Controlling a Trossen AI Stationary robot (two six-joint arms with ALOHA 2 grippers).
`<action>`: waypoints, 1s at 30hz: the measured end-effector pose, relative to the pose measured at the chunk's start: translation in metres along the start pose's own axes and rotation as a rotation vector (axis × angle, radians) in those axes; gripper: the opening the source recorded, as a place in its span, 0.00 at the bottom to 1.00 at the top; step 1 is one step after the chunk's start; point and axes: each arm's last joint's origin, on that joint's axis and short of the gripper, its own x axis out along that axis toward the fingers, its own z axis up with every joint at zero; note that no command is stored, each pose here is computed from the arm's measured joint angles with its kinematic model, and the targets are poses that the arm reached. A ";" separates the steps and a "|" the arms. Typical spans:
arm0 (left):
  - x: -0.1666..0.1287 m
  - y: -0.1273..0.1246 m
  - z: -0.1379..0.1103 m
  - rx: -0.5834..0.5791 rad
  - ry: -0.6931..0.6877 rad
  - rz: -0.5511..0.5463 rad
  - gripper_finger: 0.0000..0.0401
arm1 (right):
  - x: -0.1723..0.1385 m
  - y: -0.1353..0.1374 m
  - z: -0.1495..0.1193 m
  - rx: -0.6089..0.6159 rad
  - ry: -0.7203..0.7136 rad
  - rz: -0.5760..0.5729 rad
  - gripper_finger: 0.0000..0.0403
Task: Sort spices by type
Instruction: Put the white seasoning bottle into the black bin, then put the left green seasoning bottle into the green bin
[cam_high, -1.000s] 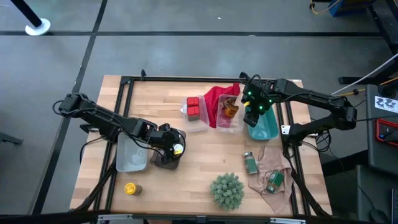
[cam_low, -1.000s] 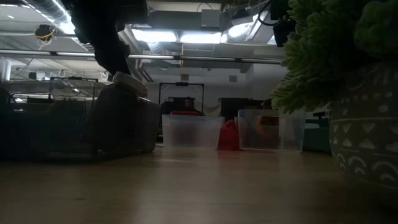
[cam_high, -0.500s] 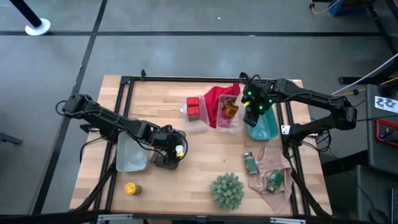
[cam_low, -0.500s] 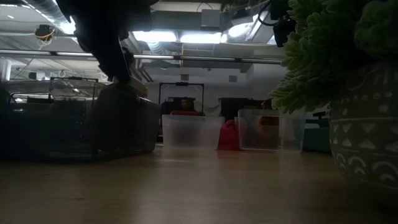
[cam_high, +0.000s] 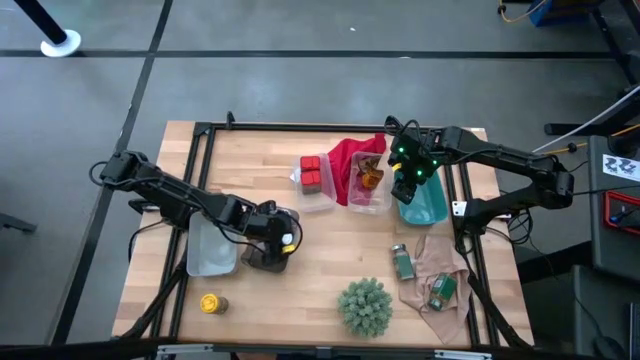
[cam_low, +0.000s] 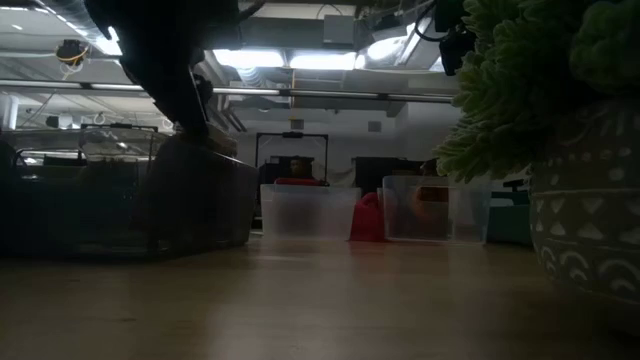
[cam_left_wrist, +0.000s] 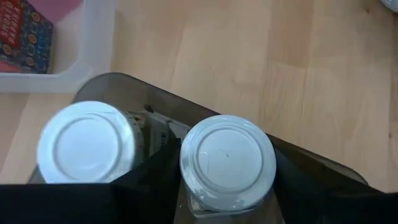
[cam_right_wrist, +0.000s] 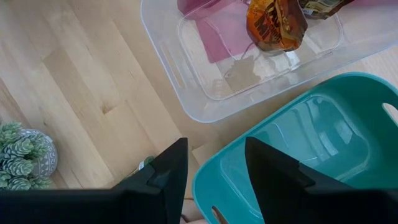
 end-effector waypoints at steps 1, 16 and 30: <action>0.000 -0.001 -0.001 0.004 0.002 -0.004 0.48 | 0.000 0.000 0.000 0.000 0.000 0.000 0.40; -0.003 -0.013 -0.007 0.031 0.011 -0.033 0.51 | 0.000 0.000 0.000 0.000 0.000 0.000 0.40; -0.007 -0.007 0.007 0.020 -0.031 -0.031 0.45 | 0.000 0.000 0.000 0.004 0.001 0.001 0.40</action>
